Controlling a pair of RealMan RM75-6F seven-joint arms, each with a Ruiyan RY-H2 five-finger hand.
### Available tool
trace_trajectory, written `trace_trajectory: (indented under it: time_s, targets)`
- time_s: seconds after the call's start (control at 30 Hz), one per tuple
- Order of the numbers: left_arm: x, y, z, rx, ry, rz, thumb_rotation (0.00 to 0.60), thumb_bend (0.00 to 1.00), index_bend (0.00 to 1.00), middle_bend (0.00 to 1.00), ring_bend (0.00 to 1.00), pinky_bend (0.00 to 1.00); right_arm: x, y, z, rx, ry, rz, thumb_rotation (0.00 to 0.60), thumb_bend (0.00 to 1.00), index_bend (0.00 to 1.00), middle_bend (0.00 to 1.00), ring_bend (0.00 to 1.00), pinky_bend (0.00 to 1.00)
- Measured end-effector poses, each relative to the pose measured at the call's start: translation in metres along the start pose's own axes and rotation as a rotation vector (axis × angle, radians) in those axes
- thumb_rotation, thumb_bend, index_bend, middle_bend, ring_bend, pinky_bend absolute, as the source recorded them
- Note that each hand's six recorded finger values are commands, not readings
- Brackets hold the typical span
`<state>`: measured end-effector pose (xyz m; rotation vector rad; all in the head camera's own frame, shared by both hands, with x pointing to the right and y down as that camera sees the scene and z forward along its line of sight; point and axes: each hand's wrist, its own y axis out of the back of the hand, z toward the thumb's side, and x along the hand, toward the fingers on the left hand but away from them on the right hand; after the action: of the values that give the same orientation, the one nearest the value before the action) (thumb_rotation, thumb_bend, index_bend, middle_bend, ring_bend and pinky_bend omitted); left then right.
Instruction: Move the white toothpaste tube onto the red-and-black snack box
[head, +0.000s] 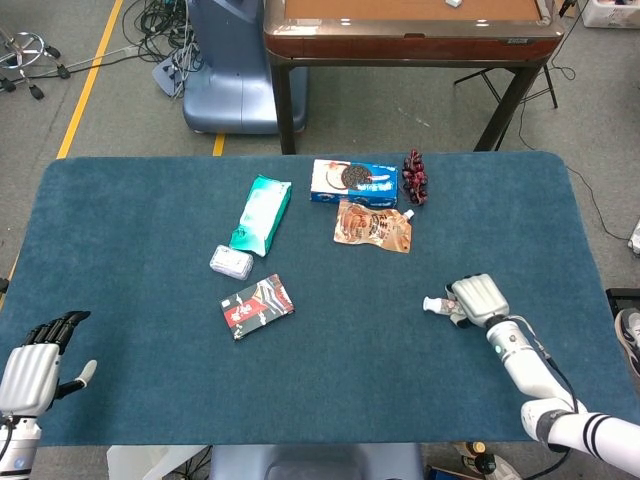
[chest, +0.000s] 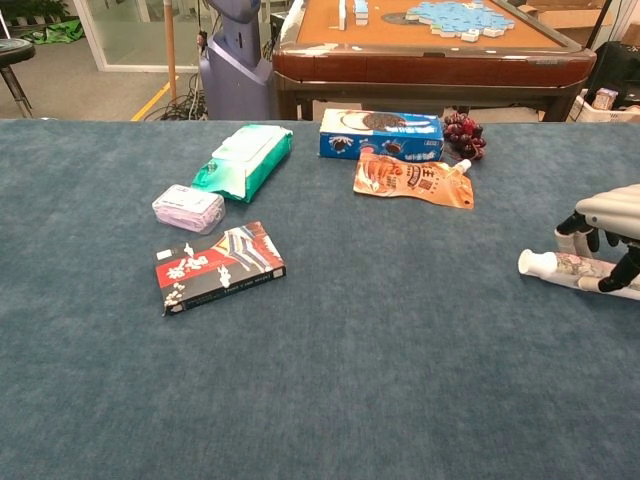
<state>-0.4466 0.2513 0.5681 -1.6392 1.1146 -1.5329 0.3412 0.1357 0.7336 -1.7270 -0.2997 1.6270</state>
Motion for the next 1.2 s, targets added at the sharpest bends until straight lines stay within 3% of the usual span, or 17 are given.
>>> trace_trajectory:
  time_s: [0.1, 0.27, 0.4, 0.5, 0.7, 0.97, 1.2]
  targets:
    - [0.000, 0.000, 0.000, -0.002, -0.001, 0.001, 0.600, 0.25, 0.17, 0.19, 0.21, 0.18, -0.002, 0.001, 0.005, 0.008, 0.009, 0.005, 0.600, 0.47, 0.58, 0.56, 0.44, 0.36]
    - [0.003, -0.001, 0.002, -0.004, -0.019, -0.008, 0.600, 0.25, 0.17, 0.19, 0.21, 0.18, -0.009, 0.005, 0.018, 0.011, 0.039, 0.020, 0.600, 0.72, 0.69, 0.64, 0.55, 0.43]
    - [0.012, 0.000, 0.007, 0.004, -0.061, -0.026, 0.600, 0.25, 0.17, 0.20, 0.22, 0.18, -0.017, 0.018, 0.031, 0.012, 0.082, 0.027, 0.600, 0.91, 0.76, 0.68, 0.63, 0.49]
    - [0.022, 0.004, 0.015, 0.022, -0.118, -0.040, 0.600, 0.25, 0.17, 0.22, 0.23, 0.18, -0.022, 0.033, 0.042, 0.011, 0.122, 0.031, 0.600, 0.99, 0.79, 0.70, 0.66, 0.52]
    - [0.047, 0.011, 0.039, 0.054, -0.256, -0.077, 0.600, 0.25, 0.17, 0.30, 0.31, 0.18, -0.028, 0.065, 0.065, 0.010, 0.210, 0.060, 0.600, 1.00, 0.85, 0.74, 0.70, 0.57]
    - [0.081, 0.010, 0.077, 0.098, -0.441, -0.184, 0.600, 0.25, 0.16, 0.40, 0.39, 0.18, -0.025, 0.112, 0.102, 0.028, 0.345, 0.107, 0.600, 1.00, 0.89, 0.77, 0.74, 0.59]
    - [0.100, 0.001, 0.128, 0.240, -0.675, -0.232, 0.600, 0.25, 0.08, 0.45, 0.45, 0.24, -0.018, 0.137, 0.139, 0.092, 0.460, 0.149, 0.600, 1.00, 0.90, 0.77, 0.75, 0.60]
